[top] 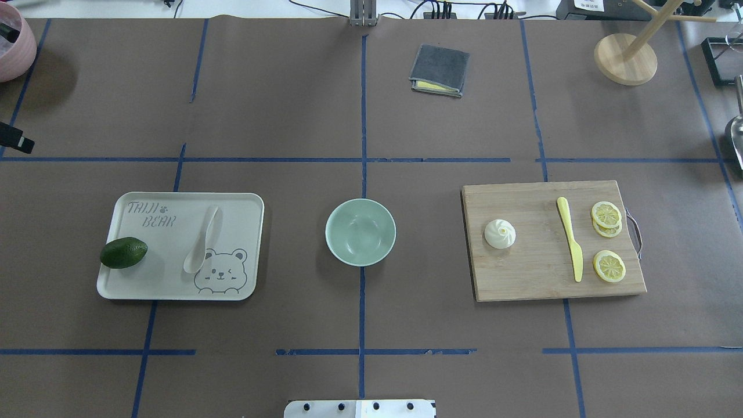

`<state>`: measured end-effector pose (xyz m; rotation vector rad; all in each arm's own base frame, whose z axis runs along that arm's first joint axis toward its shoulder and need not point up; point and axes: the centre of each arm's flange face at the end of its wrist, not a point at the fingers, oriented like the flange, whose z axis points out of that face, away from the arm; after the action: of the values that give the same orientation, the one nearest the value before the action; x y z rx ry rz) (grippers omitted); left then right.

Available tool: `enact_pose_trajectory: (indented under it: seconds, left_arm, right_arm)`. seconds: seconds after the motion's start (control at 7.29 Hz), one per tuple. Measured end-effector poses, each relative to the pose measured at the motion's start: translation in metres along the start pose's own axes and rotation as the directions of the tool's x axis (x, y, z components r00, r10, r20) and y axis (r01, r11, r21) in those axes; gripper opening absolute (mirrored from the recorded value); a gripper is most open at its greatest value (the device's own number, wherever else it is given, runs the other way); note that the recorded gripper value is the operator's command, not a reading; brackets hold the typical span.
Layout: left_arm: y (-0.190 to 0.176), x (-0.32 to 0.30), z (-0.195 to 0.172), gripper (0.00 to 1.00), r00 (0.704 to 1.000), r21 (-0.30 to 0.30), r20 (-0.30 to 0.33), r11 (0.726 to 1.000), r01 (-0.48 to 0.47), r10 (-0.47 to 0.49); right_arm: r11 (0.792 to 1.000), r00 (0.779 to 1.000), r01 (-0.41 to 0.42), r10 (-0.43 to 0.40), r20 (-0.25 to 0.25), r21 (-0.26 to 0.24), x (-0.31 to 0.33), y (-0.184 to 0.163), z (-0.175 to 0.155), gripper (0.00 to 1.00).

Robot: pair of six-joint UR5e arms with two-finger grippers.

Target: Put spoon and bun in bowl

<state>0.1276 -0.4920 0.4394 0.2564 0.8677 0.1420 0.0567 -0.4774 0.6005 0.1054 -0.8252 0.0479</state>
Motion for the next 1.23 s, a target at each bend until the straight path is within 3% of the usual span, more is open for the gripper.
enact_pose_trajectory:
  seconds: [0.14,0.69,0.96,1.23]
  left_arm:
    - [-0.001,0.029,0.016,0.99,0.999,0.000,-0.021,0.999,0.043,-0.043]
    - [0.015,0.160,0.105,0.96,0.978,0.047,0.010,0.977,0.208,-0.209]
    - [0.021,0.218,0.150,0.92,0.967,0.064,0.027,0.966,0.250,-0.252]
    - [0.026,0.238,0.178,0.87,0.966,0.064,0.051,0.966,0.251,-0.254]
  right_arm:
    - [1.000,1.000,0.012,-0.012,0.003,-0.003,-0.007,-0.003,0.002,1.00]
    - [1.000,1.000,-0.019,0.019,0.023,-0.008,-0.065,-0.008,0.005,1.00]
    - [0.999,0.998,-0.039,0.039,0.039,-0.004,-0.107,-0.010,0.001,1.00]
    - [0.997,0.995,-0.075,0.075,0.058,-0.005,-0.146,-0.019,0.001,1.00]
